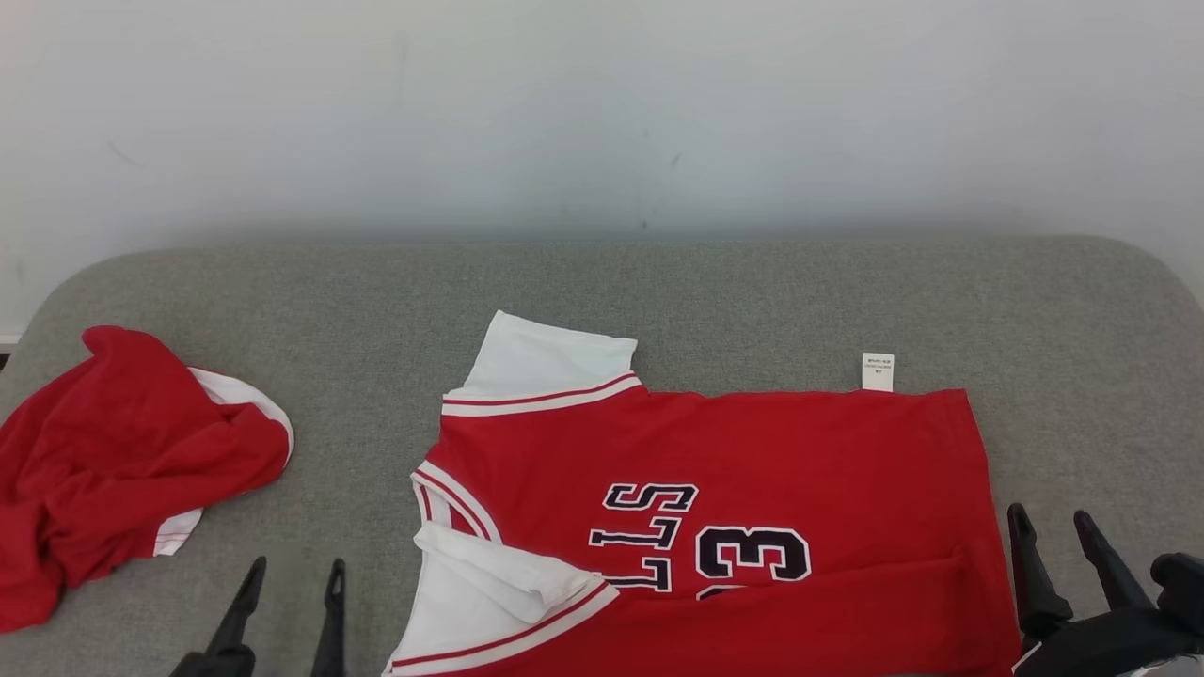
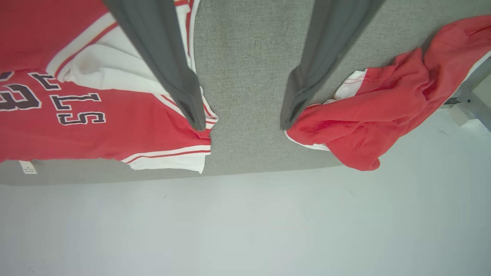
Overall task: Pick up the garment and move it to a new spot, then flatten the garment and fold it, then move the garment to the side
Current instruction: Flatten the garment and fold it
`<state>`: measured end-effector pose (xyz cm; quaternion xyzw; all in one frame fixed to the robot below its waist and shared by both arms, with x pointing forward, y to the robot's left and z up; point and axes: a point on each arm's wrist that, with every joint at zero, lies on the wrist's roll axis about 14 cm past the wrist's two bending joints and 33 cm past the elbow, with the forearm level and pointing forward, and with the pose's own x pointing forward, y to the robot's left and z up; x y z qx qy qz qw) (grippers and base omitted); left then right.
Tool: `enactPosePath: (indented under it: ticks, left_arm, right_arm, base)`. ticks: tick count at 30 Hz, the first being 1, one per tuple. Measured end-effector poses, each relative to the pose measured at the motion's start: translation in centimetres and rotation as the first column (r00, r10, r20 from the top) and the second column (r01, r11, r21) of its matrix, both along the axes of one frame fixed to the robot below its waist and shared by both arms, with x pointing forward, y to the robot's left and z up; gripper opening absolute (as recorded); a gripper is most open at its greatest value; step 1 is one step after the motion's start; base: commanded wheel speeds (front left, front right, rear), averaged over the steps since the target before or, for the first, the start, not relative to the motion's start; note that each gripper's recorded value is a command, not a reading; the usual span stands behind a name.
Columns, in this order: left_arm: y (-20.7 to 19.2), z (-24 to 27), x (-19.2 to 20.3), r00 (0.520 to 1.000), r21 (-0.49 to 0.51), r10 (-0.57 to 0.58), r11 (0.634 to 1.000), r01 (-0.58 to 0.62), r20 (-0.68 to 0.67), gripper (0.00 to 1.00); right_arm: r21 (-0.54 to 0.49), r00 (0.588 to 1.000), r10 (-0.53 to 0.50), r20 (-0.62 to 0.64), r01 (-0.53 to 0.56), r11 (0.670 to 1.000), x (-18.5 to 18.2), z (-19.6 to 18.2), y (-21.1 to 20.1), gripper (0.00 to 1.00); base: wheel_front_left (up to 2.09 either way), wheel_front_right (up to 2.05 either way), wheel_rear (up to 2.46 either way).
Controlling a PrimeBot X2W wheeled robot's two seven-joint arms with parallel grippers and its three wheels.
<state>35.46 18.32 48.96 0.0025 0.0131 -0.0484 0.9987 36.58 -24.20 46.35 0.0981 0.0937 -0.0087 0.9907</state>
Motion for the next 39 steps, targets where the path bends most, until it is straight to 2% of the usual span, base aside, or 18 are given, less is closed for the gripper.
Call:
enactPosePath:
  ticks: [5, 8, 10, 17, 21, 27, 33, 39]
  left_arm:
    - [1.0, 1.4, 0.7, 0.998, -0.012, 0.040, 0.999, -0.039, 0.044, 1.00]
    - [0.8, 2.1, 1.8, 0.998, -0.036, 0.020, 0.999, -0.017, 0.063, 1.00]
    - [0.4, 3.1, 3.4, 0.996, -0.048, -0.006, 0.999, 0.010, 0.084, 1.00]
    - [-0.3, 6.2, 10.9, 0.989, 0.002, -0.111, 0.994, 0.112, 0.099, 1.00]
    - [-2.0, 6.5, 15.3, 0.982, 0.000, -0.186, 0.983, 0.186, 0.047, 1.00]
    - [-4.4, 3.6, 20.5, 0.962, -0.039, -0.251, 0.968, 0.249, -0.106, 1.00]
    - [-7.0, 0.3, 23.8, 0.929, -0.032, -0.299, 0.954, 0.299, -0.219, 1.00]
    - [-8.8, -3.8, 25.4, 0.892, -0.039, -0.310, 0.948, 0.315, -0.329, 1.00]
  right_arm:
    - [-0.011, 0.998, -0.028, 0.053, 0.029, 1.000, -0.1, 1.0, -0.1, 1.00]
    - [-0.002, 0.998, -0.022, 0.052, 0.022, 1.000, 0.2, 1.0, 0.7, 1.00]
    - [0.001, 0.999, -0.011, 0.053, 0.011, 1.000, 1.0, 1.2, 1.1, 1.00]
    - [-0.014, 0.997, 0.028, 0.069, -0.027, 1.000, 5.9, 2.5, 2.1, 1.00]
    - [-0.032, 0.998, 0.024, 0.057, -0.022, 0.999, 8.6, 2.1, 1.8, 1.00]
    - [-0.054, 1.000, 0.021, 0.021, -0.020, 0.998, 11.5, 0.9, 1.3, 1.00]
    - [-0.067, 1.000, -0.005, 0.000, 0.005, 0.998, 12.9, -0.1, 0.0, 1.00]
    - [-0.082, 0.999, -0.034, -0.028, 0.032, 0.996, 12.8, -1.4, -1.3, 1.00]
  base:
    - [0.00, 0.00, 0.00]
    - [0.00, 0.00, 0.00]
    - [0.00, 0.00, 0.00]
    - [0.00, 0.00, 0.00]
    - [0.00, 0.00, 0.00]
    - [0.00, 0.00, 0.00]
    - [0.00, 0.00, 0.00]
    - [0.00, 0.00, 0.00]
